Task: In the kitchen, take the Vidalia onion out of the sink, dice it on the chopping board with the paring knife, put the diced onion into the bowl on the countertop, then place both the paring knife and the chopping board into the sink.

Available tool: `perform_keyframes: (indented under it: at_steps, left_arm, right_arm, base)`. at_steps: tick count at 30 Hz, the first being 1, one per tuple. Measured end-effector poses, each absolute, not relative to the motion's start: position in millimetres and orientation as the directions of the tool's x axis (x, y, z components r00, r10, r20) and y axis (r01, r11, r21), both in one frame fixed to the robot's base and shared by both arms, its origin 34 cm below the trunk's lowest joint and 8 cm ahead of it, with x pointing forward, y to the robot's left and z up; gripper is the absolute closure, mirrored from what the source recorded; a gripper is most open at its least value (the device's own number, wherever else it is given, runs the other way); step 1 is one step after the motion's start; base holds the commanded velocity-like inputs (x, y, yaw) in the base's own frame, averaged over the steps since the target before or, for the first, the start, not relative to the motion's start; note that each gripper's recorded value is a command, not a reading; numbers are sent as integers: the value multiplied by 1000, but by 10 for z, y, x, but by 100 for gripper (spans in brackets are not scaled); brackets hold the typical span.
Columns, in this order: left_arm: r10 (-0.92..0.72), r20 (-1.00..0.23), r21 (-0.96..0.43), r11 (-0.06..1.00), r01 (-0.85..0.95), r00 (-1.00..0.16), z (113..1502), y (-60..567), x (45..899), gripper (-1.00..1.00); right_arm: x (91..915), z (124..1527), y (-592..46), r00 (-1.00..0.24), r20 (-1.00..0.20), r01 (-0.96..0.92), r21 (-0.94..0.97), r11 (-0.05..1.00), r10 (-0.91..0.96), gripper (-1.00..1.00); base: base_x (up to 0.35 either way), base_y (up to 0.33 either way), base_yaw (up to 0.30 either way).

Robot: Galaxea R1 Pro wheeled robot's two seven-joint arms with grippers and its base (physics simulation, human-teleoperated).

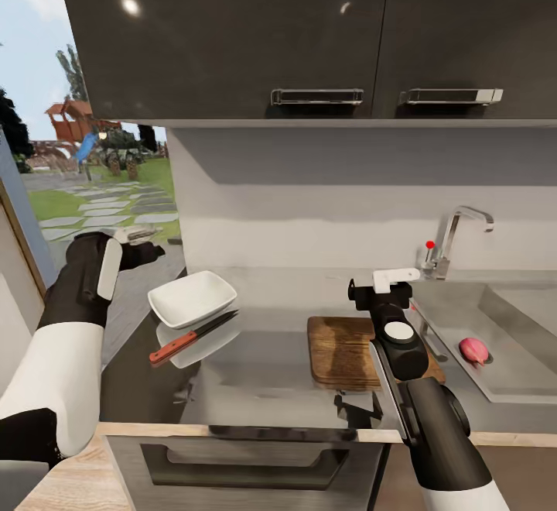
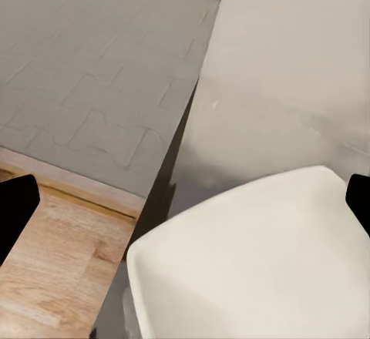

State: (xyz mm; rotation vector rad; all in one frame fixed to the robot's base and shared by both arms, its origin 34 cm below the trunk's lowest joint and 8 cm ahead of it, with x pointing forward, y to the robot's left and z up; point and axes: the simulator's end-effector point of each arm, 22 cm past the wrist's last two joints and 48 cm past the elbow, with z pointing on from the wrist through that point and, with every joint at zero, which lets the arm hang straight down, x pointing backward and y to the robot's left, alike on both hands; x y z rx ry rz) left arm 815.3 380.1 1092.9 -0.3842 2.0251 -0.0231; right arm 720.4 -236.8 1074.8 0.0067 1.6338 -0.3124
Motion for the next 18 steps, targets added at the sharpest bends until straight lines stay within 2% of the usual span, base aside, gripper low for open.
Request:
perform_keyframes:
  at_steps: [18]
  left_arm:
    - [-284,-840,-178,949,-261,-462,10718,3767,8177,-100]
  right_arm:
    - [7209,10744,-2363,-93,-979,190,-198,962,-183,-100]
  base:
    - [-313,0,0]
